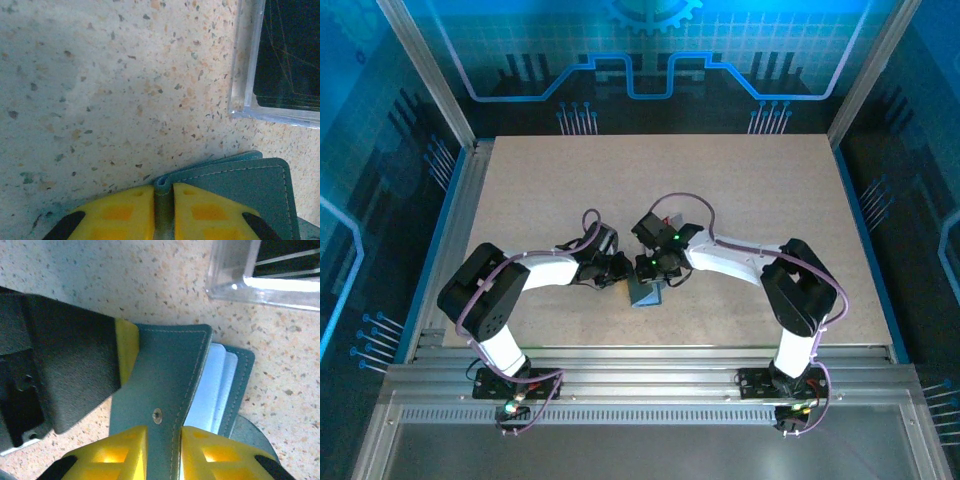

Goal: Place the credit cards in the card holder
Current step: Open the card holder at the bottom-center of the table.

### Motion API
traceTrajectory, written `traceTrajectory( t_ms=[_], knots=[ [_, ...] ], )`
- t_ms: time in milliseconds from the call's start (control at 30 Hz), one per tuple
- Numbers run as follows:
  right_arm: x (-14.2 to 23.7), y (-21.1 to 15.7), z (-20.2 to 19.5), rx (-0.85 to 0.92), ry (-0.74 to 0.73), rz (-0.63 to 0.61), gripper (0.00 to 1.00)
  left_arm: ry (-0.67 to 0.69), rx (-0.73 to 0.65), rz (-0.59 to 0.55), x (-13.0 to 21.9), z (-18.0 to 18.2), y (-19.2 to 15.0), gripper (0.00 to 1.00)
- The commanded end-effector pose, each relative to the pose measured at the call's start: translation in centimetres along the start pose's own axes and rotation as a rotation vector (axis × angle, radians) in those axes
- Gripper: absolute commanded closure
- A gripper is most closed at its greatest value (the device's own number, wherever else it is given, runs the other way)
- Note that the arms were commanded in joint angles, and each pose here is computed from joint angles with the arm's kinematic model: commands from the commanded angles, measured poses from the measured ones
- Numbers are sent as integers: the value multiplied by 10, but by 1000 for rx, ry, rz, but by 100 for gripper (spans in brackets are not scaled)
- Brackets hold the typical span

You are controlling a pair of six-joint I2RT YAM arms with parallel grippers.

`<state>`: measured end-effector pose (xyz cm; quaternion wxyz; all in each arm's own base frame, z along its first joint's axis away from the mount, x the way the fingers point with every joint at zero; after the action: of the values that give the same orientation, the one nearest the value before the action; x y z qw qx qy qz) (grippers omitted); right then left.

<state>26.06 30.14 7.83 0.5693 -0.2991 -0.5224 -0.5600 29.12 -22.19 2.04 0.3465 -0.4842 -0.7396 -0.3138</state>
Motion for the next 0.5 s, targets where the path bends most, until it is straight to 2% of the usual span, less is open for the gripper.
traceTrajectory(
  t_ms=[0,300,400,467],
  knots=[
    [-8,0,6,25,-36,19,75,197,5,188,-44,62,-72,83],
    [-12,0,16,22,32,19,78,172,33,185,-46,63,-75,83],
    [-10,-1,11,19,10,9,91,141,47,192,-45,58,-76,84],
    [-4,-3,-3,14,-59,-10,96,126,43,192,-42,53,-75,82]
  ],
)
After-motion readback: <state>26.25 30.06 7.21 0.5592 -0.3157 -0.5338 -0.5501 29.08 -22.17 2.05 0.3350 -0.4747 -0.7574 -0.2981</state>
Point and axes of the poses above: each hand's point on the last joint's axis, 136 mm out from that joint toward the fingers, its own x axis back along the fingers, its own z axis along the line the jaws close on, y = z × x, the point moved 2 cm from there along x, back along the fingers, and after that the axes turned 1 degree about x, right-handed, at the moved point
